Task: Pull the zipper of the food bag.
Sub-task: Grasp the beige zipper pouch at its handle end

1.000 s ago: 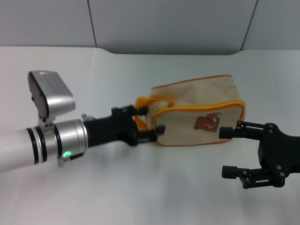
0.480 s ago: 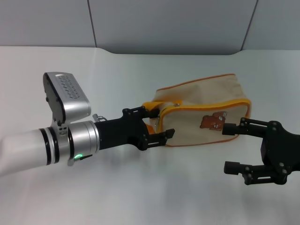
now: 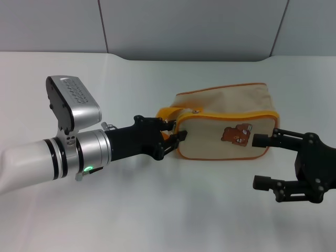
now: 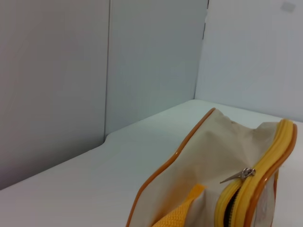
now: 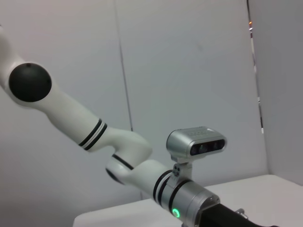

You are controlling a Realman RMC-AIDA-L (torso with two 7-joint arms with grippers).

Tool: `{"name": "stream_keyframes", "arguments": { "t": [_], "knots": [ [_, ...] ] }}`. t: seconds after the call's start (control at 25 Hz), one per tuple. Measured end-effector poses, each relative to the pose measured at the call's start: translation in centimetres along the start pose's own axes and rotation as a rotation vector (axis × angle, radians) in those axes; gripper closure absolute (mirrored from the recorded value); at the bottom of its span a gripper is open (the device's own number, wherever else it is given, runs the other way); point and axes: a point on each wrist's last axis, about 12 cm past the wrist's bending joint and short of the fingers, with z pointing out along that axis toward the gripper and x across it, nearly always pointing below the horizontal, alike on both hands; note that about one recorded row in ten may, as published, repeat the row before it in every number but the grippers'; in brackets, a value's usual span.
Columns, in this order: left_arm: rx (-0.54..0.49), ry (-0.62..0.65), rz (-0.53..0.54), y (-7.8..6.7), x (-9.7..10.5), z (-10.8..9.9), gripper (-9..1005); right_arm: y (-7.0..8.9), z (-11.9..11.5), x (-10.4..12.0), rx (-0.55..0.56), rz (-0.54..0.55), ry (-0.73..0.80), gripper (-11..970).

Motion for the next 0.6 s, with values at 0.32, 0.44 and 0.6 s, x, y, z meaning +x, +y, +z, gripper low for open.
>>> {"name": "stream_keyframes", "arguments": {
  "t": [0.32,0.44,0.6],
  "knots": [
    [0.020,-0.035,-0.008,-0.3,-0.4,0.1,743,-0.4,-0.3,-0.1,0.125,-0.008,-0.099,122],
    [0.037,-0.058,-0.006,-0.4,-0.6,-0.1,770,-0.6,-0.5,-0.1,0.202,-0.025,-0.153,123],
    [0.094,-0.067,0.010,-0.4,-1.1,-0.8,801,-1.6,0.0,0.0,0.326,-0.071,-0.180,123]
  ]
}}
